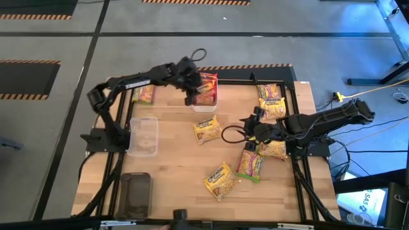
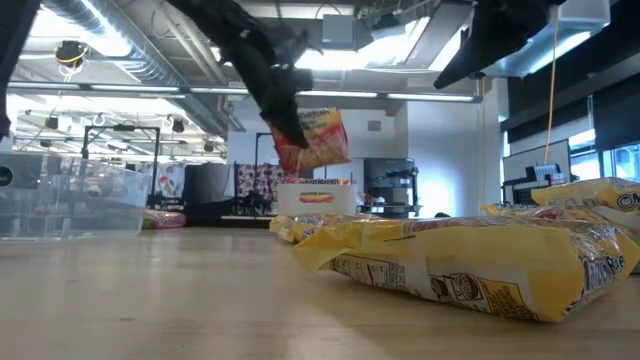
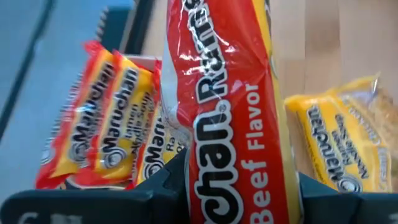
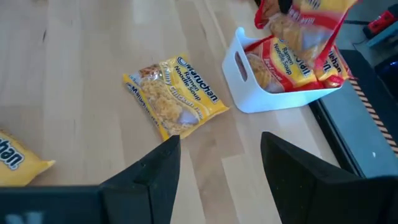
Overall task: Sort Maruchan noodles
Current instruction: Put the red noodle pack into the white bin
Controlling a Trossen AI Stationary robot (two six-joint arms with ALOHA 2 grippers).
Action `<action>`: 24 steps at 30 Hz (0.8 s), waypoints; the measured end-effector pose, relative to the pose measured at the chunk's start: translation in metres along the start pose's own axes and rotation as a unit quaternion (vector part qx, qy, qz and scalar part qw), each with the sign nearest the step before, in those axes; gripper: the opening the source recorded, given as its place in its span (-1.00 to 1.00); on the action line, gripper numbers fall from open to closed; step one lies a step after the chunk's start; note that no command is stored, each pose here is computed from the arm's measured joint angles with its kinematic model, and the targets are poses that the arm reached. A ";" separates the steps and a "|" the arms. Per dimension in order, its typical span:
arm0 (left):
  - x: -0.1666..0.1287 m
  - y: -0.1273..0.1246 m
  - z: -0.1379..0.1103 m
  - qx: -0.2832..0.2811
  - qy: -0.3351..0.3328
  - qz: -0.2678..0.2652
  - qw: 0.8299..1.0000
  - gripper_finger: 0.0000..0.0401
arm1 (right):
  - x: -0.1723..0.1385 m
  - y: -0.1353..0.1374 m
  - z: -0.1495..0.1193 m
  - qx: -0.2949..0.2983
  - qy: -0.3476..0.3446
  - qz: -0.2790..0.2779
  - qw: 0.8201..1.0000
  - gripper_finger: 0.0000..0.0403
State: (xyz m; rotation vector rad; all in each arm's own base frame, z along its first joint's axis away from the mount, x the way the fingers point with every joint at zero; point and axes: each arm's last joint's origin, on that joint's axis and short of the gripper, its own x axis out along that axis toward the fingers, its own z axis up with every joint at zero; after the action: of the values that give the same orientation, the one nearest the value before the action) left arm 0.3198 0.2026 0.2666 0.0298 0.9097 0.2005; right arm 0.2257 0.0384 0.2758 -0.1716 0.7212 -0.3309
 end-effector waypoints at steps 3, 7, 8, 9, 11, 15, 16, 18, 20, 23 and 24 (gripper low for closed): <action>0.016 0.004 0.007 0.006 0.042 -0.019 0.999 -0.47 | 0.000 0.001 0.000 0.007 0.000 0.001 1.000 -0.02; 0.030 0.009 0.011 0.013 0.076 -0.036 0.996 -0.47 | 0.000 0.001 -0.001 0.011 0.003 0.007 1.000 -0.02; 0.035 0.009 0.011 0.015 0.081 -0.041 0.996 -0.47 | 0.000 0.001 -0.001 0.012 0.003 0.009 1.000 -0.02; 0.039 0.009 0.009 0.017 0.088 -0.048 0.995 -0.47 | 0.000 0.001 -0.001 0.012 0.003 0.010 1.000 -0.02; 0.045 0.008 0.007 0.019 0.090 -0.066 0.994 -0.47 | 0.000 0.001 -0.001 0.012 0.003 0.010 1.000 -0.02; 0.052 0.006 0.002 0.016 0.101 -0.093 0.990 -0.47 | 0.000 0.001 -0.001 0.012 0.003 0.010 1.000 -0.02; 0.054 0.006 0.002 0.016 0.102 -0.094 0.990 -0.47 | 0.000 0.001 -0.001 0.012 0.004 0.010 1.000 -0.02; 0.054 0.006 0.002 0.016 0.102 -0.094 0.990 -0.47 | 0.000 0.001 -0.001 0.012 0.003 0.010 1.000 -0.02; 0.058 0.005 0.004 0.020 0.095 -0.094 0.991 -0.47 | 0.000 0.001 -0.001 0.012 0.003 0.010 1.000 -0.02; 0.064 0.003 0.001 0.019 0.105 -0.100 0.989 -0.47 | 0.000 0.001 0.000 0.012 0.003 0.010 1.000 -0.02; 0.067 0.002 0.001 0.021 0.103 -0.101 0.989 -0.47 | 0.000 0.001 0.000 0.012 0.003 0.010 1.000 -0.02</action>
State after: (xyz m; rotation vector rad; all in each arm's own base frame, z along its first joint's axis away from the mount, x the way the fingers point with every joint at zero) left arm 0.3601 0.2171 0.2157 -0.0454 1.1155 -0.0039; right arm 0.2257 0.0395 0.2752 -0.1406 0.7241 -0.3207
